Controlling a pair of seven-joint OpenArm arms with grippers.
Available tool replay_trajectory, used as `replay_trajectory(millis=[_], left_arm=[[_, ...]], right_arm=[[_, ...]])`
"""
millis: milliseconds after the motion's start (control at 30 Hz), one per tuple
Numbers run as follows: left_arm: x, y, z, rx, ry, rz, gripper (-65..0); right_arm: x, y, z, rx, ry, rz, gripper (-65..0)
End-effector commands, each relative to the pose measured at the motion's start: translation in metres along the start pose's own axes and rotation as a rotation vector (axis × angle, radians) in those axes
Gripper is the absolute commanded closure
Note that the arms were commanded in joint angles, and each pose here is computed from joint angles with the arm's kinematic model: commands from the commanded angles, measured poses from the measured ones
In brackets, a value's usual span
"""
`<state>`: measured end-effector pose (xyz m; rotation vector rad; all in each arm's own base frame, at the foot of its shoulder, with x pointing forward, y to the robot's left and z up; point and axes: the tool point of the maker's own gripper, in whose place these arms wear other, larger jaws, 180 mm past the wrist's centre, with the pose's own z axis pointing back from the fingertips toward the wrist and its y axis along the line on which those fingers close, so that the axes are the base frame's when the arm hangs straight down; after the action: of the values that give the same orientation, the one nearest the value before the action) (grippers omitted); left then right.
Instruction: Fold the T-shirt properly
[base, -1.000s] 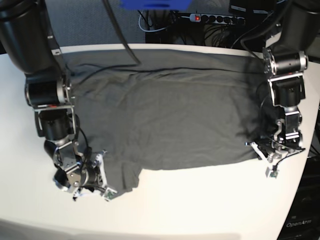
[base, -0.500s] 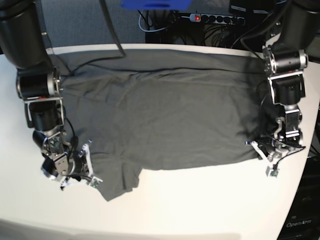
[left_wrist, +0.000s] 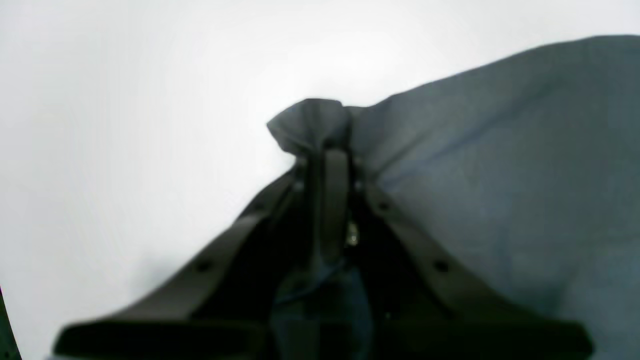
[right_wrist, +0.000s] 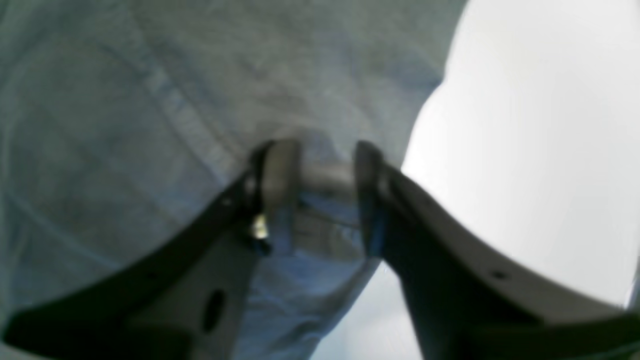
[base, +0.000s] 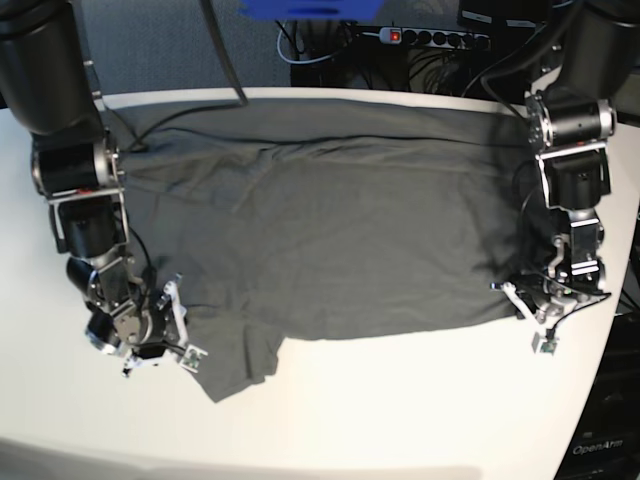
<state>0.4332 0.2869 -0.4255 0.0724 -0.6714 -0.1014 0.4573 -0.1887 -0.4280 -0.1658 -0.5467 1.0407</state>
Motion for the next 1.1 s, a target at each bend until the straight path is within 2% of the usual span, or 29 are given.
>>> replay_trajectory(millis=[0, 100, 533, 667, 967, 1067], left_arm=[[0.008, 0.009, 0.004, 0.02, -0.004, -0.008, -2.5], [0.009, 0.009, 0.004, 0.02, -0.005, -0.008, -2.5], [0.01, 0.005, 0.003, 0.015, -0.007, -0.013, -2.5], [0.01, 0.005, 0.003, 0.015, -0.007, -0.013, -2.5], [0.011, 0.0, 0.002, 0.009, -0.008, -0.013, -2.5], [0.011, 0.0, 0.002, 0.009, -0.008, -0.013, -2.5]], right_arm=[[0.01, -0.021, 0.009, -0.039, -0.025, 0.006, -26.8], [0.01, -0.021, 0.009, -0.039, -0.025, 0.006, -29.6], [0.005, -0.029, 0.013, -0.054, -0.01, 0.012, -29.2], [-0.009, -0.029, 0.011, -0.065, 0.065, 0.091, -29.0], [-0.006, -0.01, 0.003, -0.037, 0.075, 0.126, -28.7], [-0.006, 0.007, -0.004, -0.005, 0.099, 0.203, -28.7]])
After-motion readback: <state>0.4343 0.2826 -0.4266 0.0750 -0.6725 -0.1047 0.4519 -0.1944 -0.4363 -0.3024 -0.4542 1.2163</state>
